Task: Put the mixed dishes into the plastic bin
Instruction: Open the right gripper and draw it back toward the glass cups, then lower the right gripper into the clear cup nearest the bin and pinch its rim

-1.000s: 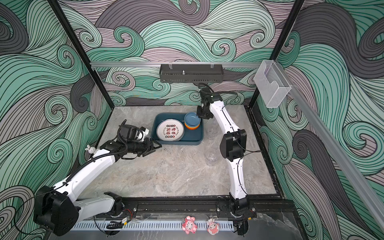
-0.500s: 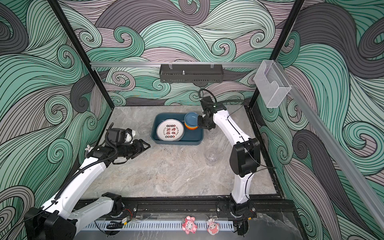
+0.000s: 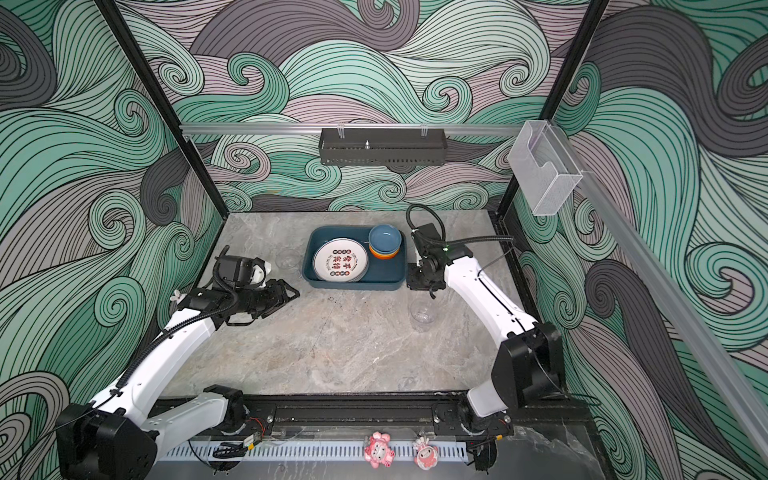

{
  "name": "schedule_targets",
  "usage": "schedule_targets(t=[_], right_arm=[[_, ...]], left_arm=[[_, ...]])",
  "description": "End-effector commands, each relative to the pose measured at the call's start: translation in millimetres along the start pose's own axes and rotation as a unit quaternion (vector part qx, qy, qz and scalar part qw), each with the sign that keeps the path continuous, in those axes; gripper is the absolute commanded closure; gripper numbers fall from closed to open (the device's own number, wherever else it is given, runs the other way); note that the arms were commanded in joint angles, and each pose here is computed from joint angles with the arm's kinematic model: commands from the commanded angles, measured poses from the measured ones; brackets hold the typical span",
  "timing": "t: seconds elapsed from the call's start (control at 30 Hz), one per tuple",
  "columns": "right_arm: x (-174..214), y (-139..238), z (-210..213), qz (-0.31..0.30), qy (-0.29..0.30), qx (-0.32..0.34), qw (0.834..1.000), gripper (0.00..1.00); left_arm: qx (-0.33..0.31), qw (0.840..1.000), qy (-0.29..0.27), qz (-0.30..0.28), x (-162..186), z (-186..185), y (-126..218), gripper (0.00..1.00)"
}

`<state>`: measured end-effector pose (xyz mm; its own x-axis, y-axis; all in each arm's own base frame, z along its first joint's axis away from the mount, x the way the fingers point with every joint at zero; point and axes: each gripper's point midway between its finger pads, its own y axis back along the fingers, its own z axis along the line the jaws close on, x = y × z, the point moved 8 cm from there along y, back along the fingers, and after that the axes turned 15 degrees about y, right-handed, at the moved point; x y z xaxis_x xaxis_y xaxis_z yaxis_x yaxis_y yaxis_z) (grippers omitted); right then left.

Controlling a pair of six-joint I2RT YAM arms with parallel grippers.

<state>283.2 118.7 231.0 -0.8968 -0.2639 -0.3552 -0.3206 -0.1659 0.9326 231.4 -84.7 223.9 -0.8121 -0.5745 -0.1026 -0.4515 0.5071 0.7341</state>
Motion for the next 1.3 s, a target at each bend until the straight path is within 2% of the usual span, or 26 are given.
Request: schedule_targets(t=[0.0,0.27,0.6,1.27], right_arm=[[10.7,7.5,-3.0,-0.012,-0.003,0.013,1.000,0.67],[38.1,2.9,-2.9,0.013,-0.005,0.012,1.000,0.66],[50.0,-8.8,8.5,0.037,0.005,0.014,0.999,0.66],[55.7,-37.7,17.3,0.079,0.017,0.027,0.996,0.67]], left_arm=[[0.038,0.999,-0.016,0.032,-1.4,-13.5,0.0,0.41],[0.070,0.994,-0.009,0.088,0.4,-20.6,-11.9,0.41],[0.089,0.990,-0.010,0.108,3.0,-22.0,-20.5,0.41],[0.084,0.990,0.004,0.116,9.4,-10.8,-28.7,0.42]])
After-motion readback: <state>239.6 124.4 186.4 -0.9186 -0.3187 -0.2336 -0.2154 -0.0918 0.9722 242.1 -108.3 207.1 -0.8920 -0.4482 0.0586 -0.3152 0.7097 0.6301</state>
